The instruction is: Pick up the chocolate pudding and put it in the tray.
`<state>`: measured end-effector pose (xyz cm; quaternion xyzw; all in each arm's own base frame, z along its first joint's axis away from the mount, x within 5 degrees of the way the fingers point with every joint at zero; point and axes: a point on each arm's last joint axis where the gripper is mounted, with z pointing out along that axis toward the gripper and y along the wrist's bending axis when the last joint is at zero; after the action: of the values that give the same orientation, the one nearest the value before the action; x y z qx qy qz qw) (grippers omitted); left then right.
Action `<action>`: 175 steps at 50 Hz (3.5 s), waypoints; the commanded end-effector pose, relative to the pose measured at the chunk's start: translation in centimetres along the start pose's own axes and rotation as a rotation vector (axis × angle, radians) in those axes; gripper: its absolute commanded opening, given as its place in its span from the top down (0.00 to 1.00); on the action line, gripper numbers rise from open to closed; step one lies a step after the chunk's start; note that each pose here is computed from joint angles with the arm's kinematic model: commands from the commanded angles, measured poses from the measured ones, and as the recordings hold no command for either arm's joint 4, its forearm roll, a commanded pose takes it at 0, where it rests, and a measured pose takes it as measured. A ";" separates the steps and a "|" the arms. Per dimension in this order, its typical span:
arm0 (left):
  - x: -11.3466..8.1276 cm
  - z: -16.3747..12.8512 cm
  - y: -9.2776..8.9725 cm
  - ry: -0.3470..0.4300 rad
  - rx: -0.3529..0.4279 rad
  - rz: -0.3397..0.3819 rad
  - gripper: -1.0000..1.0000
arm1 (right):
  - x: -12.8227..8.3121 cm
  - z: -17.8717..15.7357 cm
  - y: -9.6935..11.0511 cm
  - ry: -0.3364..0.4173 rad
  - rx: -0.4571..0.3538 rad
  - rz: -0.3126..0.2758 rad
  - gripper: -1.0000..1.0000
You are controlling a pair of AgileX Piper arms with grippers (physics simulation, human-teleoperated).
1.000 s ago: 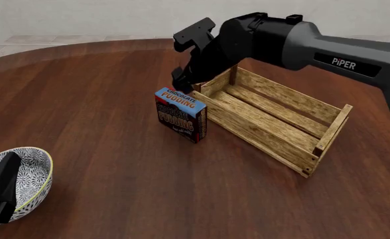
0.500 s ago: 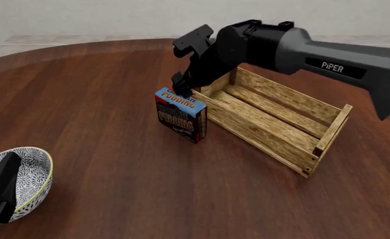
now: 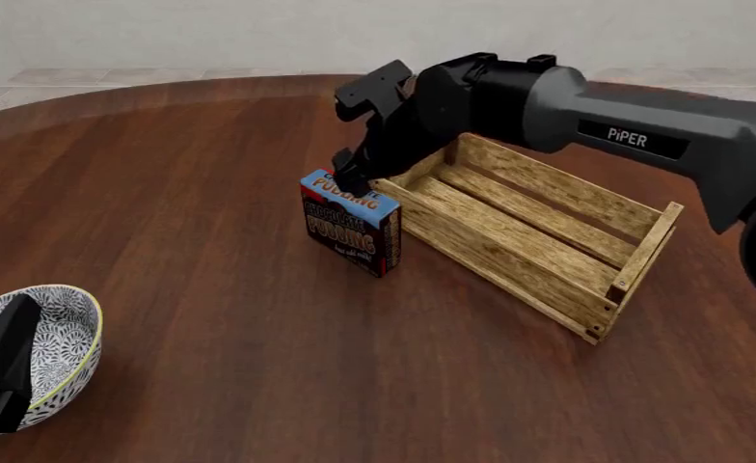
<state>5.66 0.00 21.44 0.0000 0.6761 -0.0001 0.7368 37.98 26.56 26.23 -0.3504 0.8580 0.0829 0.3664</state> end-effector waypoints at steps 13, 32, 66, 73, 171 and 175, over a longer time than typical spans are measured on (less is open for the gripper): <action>0.0 0.0 0.0 0.000 0.000 0.000 0.00 | 0.7 1.4 0.0 0.022 -0.001 0.011 0.00; 0.0 0.0 0.0 0.000 0.000 0.000 0.00 | 1.6 2.3 0.3 0.042 -0.007 0.020 0.00; 0.0 0.0 0.0 0.000 0.000 0.000 0.00 | 2.1 3.1 -0.6 0.069 0.003 0.024 0.00; 0.0 0.0 0.0 0.000 0.000 0.000 0.00 | 2.2 3.5 -0.4 0.071 -0.001 0.024 0.00; 0.0 0.0 0.0 0.000 0.000 0.000 0.00 | 0.9 0.7 2.0 0.011 -0.029 0.000 1.00; 0.0 0.0 0.0 0.000 0.000 0.000 0.00 | 0.3 -0.6 1.7 -0.006 -0.024 -0.004 1.00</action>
<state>5.66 0.00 21.44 0.0000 0.6761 -0.0001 0.7368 37.10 27.71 23.52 -0.3606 0.8617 0.0864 0.3463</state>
